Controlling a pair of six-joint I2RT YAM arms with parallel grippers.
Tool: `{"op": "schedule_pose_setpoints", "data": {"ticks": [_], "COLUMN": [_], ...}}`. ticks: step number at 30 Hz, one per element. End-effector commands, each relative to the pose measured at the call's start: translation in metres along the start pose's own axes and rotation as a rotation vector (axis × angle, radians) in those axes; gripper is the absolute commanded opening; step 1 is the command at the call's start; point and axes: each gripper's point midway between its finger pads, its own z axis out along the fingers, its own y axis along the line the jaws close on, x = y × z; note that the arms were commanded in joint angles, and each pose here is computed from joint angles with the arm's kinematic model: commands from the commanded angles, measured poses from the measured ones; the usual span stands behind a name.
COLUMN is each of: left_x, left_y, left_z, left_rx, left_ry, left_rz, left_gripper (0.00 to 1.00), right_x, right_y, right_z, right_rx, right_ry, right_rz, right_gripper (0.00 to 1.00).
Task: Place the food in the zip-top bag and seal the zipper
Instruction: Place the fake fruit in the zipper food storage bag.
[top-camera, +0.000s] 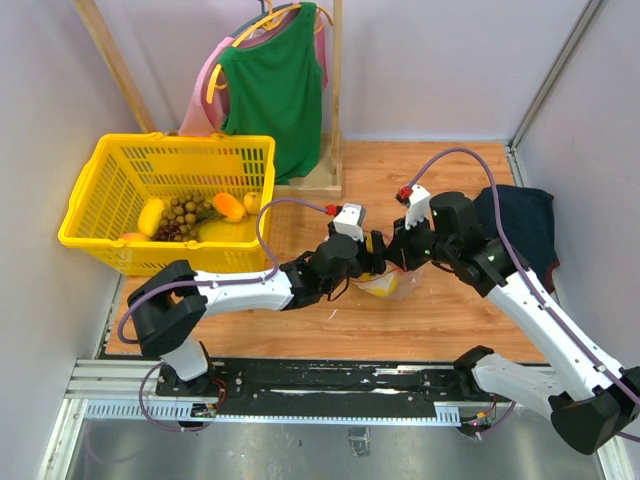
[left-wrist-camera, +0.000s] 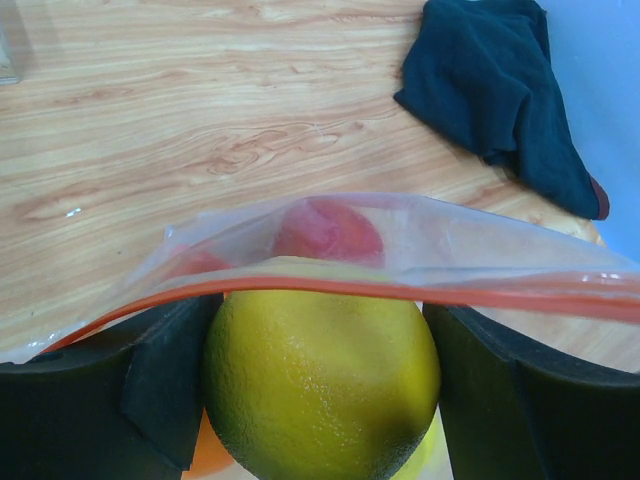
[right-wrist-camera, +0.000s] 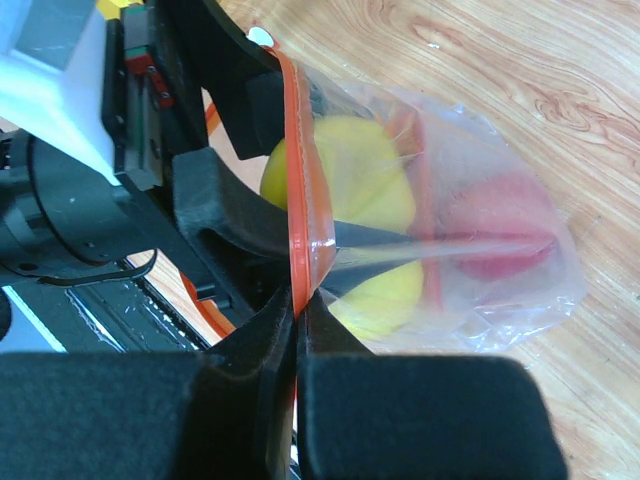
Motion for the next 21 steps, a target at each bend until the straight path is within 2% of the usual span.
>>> {"op": "schedule_pose_setpoints", "data": {"ticks": [1, 9, 21], "left_x": [-0.017, -0.026, -0.043], "left_y": [-0.017, -0.021, -0.018], "left_z": [0.008, 0.0, -0.019], "left_rx": [0.034, 0.059, 0.055], "left_ry": [-0.063, -0.072, -0.082], "left_rz": [-0.059, -0.053, -0.053], "left_gripper": [0.61, 0.89, 0.98], "right_x": [-0.008, -0.008, -0.007], "right_y": [0.003, 0.001, 0.0], "right_z": [-0.002, -0.003, -0.003], "right_rx": [-0.024, -0.01, 0.0], "right_ry": [-0.044, -0.051, -0.054], "right_rz": [0.004, 0.005, 0.008], "right_gripper": [0.01, 0.01, 0.01]}}
